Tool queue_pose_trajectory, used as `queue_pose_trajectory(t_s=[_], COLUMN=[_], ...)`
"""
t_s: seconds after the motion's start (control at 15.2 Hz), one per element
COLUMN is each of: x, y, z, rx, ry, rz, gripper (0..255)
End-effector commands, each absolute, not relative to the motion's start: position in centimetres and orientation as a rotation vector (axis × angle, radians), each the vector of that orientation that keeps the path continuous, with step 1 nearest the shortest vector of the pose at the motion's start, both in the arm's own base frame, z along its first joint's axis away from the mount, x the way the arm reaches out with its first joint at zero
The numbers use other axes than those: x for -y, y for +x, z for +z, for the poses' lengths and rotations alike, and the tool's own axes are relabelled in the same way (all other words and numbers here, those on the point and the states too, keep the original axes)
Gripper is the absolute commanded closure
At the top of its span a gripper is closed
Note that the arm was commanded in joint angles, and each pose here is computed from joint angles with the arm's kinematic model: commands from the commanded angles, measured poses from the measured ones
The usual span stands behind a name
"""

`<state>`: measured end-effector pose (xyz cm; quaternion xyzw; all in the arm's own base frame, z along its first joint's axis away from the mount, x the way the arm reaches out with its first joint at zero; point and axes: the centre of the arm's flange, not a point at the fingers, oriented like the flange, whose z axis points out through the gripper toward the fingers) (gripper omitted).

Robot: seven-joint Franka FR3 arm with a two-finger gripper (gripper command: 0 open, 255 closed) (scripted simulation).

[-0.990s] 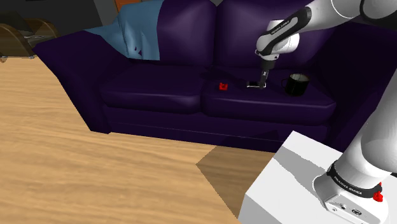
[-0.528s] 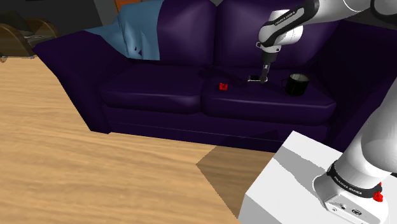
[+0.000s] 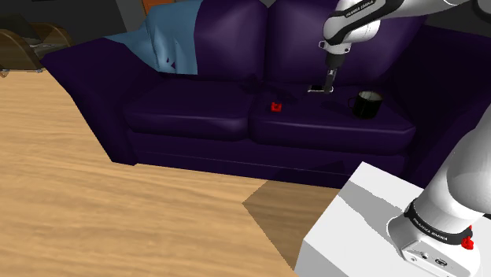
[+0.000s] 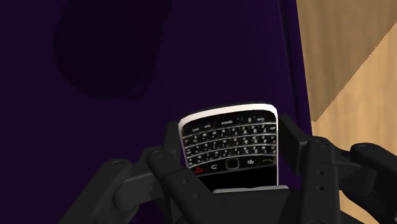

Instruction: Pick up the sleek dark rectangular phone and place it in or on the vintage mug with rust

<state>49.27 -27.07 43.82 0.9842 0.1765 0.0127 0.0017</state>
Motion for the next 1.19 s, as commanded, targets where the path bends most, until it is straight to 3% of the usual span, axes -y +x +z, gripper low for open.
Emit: queue_pose_trajectory(t_s=[0.0, 0.79, 1.12], x=[27.1, 27.1, 30.6], y=[49.2, 49.2, 43.7], z=[44.8, 50.7, 50.9], rx=[-0.554, -0.554, -0.554], ry=[3.089, 3.089, 3.089], rz=[0.039, 0.039, 0.039], gripper=[255, 255, 255])
